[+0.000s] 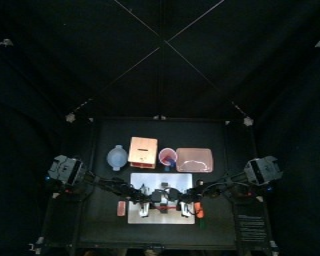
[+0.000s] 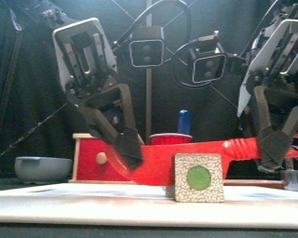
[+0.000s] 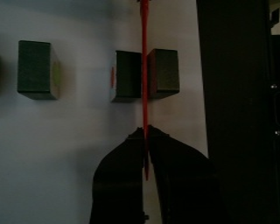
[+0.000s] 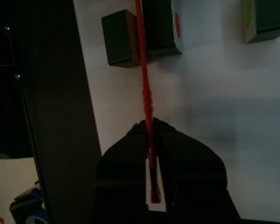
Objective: Place sushi on board then cut the sushi with the knife then place the pieces on the plate
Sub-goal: Cut the sushi into 4 pieces
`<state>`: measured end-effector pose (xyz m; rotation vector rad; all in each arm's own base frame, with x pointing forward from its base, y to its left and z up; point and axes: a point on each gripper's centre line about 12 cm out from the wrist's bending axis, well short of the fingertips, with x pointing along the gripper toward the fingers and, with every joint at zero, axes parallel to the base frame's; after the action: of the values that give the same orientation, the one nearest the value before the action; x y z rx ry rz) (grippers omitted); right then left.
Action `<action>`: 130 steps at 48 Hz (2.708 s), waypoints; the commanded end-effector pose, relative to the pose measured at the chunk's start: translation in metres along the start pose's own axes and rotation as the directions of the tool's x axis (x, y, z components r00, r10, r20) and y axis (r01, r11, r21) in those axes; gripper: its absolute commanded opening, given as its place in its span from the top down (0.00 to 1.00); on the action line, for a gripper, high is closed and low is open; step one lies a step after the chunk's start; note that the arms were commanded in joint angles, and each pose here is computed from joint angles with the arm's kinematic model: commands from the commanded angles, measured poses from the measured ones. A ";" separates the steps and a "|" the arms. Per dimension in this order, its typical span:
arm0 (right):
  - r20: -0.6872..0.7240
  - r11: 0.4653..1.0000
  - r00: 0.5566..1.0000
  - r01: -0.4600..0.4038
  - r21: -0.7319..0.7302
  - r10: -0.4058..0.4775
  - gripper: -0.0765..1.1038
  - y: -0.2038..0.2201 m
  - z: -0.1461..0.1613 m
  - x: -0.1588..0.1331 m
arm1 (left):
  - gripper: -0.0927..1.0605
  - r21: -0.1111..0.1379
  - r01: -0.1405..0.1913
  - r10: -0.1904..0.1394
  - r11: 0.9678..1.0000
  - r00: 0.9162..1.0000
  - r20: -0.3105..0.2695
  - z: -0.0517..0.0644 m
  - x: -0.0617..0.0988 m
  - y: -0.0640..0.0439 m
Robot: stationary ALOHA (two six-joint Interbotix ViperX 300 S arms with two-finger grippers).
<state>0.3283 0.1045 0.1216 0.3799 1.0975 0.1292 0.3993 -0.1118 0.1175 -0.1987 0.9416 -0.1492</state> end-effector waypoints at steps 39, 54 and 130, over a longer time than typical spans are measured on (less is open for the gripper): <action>0.114 0.997 0.991 -0.067 -0.043 0.072 0.62 0.022 0.017 -0.040 | 0.57 0.079 0.025 -0.036 0.997 0.989 0.147 0.039 -0.044 -0.014; 0.179 0.997 0.981 -0.063 -0.040 0.069 0.62 0.012 0.024 -0.065 | 0.56 0.165 0.000 -0.034 0.986 0.979 0.202 0.043 -0.069 -0.014; 0.054 0.998 0.997 -0.052 0.034 0.050 0.62 0.010 0.004 -0.024 | 0.56 0.006 0.040 -0.041 0.999 0.988 0.151 0.010 -0.033 -0.016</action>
<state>0.3212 0.1033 0.1402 0.4319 1.0532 0.1339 0.3843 -0.1139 0.1450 -0.2203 0.8063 -0.1574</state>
